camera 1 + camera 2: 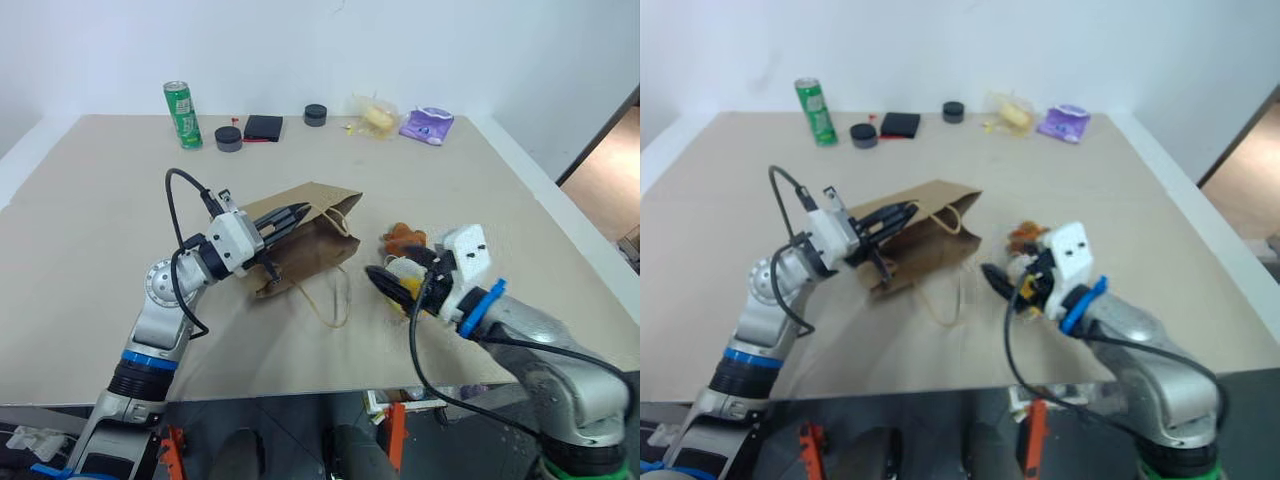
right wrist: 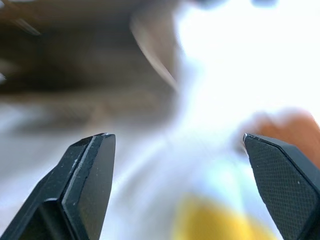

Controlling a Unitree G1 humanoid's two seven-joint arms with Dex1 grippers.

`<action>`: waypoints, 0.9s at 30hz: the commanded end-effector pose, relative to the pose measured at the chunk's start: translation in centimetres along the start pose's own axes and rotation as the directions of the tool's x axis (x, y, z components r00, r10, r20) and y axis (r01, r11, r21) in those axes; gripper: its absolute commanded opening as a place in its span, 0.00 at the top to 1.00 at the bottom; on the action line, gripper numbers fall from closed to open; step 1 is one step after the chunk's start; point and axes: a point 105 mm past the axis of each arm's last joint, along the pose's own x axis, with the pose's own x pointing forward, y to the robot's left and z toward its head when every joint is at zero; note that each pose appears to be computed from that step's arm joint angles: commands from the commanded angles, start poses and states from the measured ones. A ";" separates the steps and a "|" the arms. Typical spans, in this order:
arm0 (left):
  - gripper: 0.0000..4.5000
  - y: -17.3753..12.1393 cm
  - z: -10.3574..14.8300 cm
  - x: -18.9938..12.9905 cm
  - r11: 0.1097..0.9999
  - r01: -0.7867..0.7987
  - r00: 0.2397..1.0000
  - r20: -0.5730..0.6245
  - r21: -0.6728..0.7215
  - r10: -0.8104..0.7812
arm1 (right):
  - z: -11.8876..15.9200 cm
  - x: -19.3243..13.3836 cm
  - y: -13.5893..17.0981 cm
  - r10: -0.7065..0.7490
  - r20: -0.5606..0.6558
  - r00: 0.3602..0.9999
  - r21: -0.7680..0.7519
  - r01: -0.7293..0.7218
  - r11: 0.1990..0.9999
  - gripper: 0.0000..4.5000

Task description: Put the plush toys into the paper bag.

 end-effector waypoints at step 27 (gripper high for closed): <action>1.00 1.6 1.5 0.7 0.999 -0.045 0.997 0.057 0.017 0.044 | 6.8 3.5 5.5 0.250 0.181 0.951 0.105 -0.272 0.957 0.99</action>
